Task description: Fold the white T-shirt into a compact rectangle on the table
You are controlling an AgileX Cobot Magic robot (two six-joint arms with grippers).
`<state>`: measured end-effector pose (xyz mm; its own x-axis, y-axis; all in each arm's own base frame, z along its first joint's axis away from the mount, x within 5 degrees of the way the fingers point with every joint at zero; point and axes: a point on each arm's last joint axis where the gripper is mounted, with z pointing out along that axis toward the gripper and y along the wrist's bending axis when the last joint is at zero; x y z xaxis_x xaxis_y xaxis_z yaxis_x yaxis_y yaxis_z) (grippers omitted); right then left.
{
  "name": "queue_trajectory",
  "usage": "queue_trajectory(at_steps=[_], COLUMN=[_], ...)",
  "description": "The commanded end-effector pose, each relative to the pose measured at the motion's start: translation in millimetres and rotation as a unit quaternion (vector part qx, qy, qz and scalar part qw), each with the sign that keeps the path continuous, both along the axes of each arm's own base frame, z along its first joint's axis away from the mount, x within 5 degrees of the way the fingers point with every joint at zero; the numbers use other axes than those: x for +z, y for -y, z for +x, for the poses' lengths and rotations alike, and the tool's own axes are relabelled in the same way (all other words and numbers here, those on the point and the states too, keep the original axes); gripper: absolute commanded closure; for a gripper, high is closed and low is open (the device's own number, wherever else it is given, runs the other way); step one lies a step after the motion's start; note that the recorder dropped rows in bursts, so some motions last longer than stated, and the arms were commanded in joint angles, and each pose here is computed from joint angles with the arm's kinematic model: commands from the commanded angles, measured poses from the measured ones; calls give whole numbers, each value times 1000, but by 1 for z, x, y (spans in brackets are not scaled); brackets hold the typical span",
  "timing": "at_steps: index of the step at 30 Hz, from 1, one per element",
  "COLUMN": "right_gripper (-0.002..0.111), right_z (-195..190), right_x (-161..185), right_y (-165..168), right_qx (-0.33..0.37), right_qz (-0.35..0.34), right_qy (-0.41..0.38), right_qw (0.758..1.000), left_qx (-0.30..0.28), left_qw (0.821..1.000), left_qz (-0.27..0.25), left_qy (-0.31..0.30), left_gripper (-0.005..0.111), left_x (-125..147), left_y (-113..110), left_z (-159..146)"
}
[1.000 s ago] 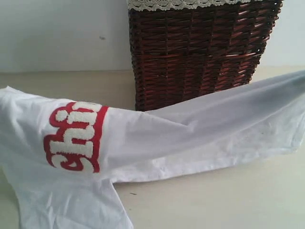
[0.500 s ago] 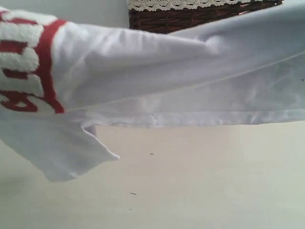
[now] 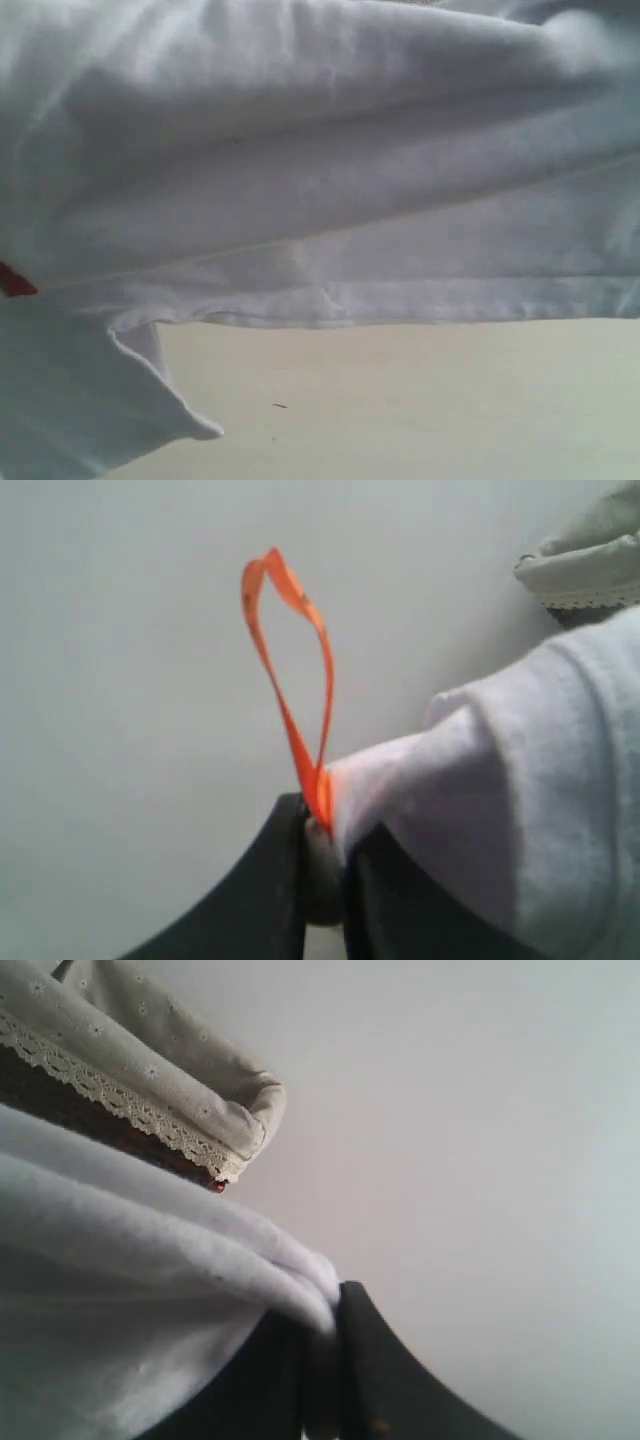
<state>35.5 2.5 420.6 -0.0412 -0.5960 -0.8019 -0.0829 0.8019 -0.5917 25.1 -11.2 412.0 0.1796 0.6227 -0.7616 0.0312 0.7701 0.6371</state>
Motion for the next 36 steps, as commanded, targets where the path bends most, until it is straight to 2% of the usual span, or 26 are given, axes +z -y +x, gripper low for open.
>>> queue_trajectory(at_steps=[1,5,7,9,11,13,18,22,26,28,33,36], right_gripper=[108,108,108,108,108,108,108,108,108,108,108,108], right_z=[-17,-24,-25,-20,-9,6,46,78,110,129,175,196], right_x=[2,1,-1,-6,-20,-38,-88,-125,-156,-166,-176,-181], right_y=[0,0,-1,-1,-1,-3,-10,-12,-12,-12,-13,-13], right_qx=[1,3,7,8,9,22,57,74,78,74,55,48], right_qz=[6,9,13,12,-1,-28,-24,-52,-75,-78,-71,-76], right_qy=[31,36,27,-10,-86,-168,-337,-434,-484,-483,-388,-337], right_qw=[999,999,1000,1000,996,985,939,896,868,869,917,937], left_qx=[-5,-22,-29,-37,-46,-51,-48,-30,-8,6,51,74], left_qw=[999,997,998,999,997,988,964,953,951,953,959,960], left_qz=[-14,-29,-32,-27,-22,-18,-20,-31,-18,-1,8,11], left_qy=[46,63,53,8,-61,-142,-262,-299,-309,-303,-280,-270], left_gripper=[107,107,107,107,107,107,107,107,107,107,107,105], left_x=[17,31,30,21,3,-24,-77,-108,-133,-144,-164,-174], left_y=[0,3,4,6,8,9,10,8,4,1,-6,-10], left_z=[-23,-35,-35,-28,-16,4,40,67,94,109,145,165])
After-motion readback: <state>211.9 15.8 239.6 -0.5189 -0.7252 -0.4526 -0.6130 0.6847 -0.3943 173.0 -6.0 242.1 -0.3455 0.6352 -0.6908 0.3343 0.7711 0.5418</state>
